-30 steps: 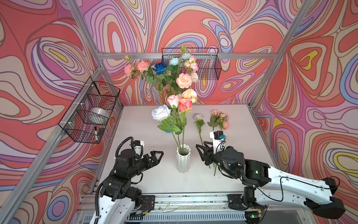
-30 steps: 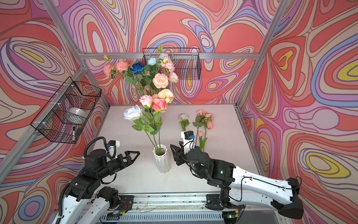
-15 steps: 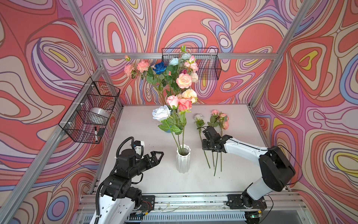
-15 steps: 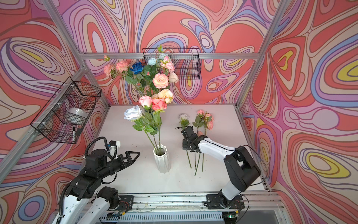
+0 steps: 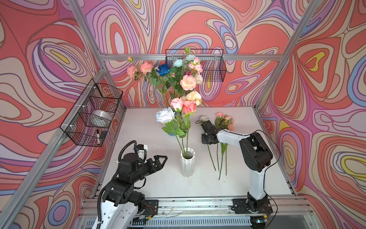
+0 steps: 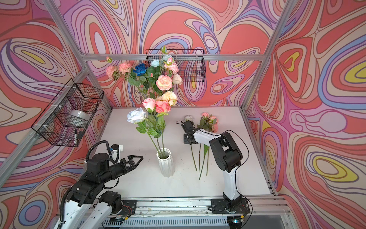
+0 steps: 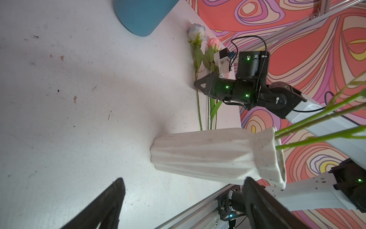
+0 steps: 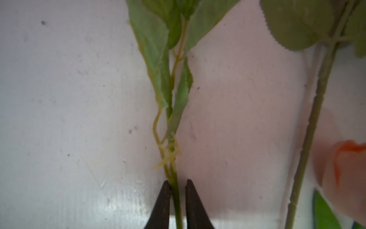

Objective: Arrange flowers in a vase
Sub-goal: Pick up the flower from the center of the table, then place the flower in the vase.

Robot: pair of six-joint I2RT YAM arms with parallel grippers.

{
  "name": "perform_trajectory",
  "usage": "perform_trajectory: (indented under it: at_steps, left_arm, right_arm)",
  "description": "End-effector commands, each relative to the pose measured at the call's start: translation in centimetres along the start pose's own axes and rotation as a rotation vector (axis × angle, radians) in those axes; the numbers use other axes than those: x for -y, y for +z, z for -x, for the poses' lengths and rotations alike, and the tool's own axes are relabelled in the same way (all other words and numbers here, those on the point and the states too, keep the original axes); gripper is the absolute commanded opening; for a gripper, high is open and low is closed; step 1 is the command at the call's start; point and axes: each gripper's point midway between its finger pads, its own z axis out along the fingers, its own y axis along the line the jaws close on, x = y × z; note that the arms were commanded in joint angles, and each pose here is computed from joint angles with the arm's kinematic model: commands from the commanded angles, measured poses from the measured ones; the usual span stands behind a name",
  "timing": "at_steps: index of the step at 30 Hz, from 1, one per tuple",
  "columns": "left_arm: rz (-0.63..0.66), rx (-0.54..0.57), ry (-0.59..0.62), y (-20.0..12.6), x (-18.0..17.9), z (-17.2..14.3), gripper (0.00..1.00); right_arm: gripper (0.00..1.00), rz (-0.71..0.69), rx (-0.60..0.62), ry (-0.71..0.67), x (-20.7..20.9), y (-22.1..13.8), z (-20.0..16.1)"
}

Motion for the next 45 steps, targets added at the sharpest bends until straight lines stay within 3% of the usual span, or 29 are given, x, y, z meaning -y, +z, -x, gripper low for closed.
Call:
perform_trajectory:
  at_steps: [1, 6, 10, 16, 23, 29, 34, 45]
  left_arm:
    - [-0.031, 0.016, 0.017, -1.5, 1.5, 0.3, 0.95]
    - [-0.071, 0.048, 0.037, -3.0, 3.1, 0.9, 0.95]
    - [-0.078, 0.073, 0.058, -4.0, 3.8, 1.3, 0.95]
    - [-0.084, 0.078, 0.062, -4.3, 4.0, 1.2, 0.95]
    - [-0.04, 0.087, 0.05, -4.0, 2.8, 1.2, 0.95]
    - [-0.018, 0.081, 0.035, -3.5, 2.0, 0.9, 0.95]
    - [-0.044, 0.081, 0.04, -3.6, 2.6, 1.0, 0.95]
    - [-0.085, 0.091, 0.065, -4.4, 4.3, 1.7, 0.95]
  right_arm:
    - [0.0, -0.008, -0.049, -0.009, 0.6, 0.3, -1.9]
    - [0.0, 0.053, 0.074, 0.02, 0.6, -3.3, -0.8]
    - [0.0, 0.114, 0.253, 0.072, 1.4, -10.2, 1.0]
    - [0.0, 0.248, 0.566, 0.092, 0.9, -24.3, 3.6]
    - [0.0, 0.42, 1.022, -0.044, -6.5, -42.9, 4.5]
    - [0.0, 0.575, 1.299, -0.149, -12.5, -53.6, 3.6]
    - [0.0, 0.596, 1.338, -0.205, -15.3, -54.9, 3.7]
    - [0.0, 0.523, 1.369, -0.216, -17.4, -48.8, 2.2]
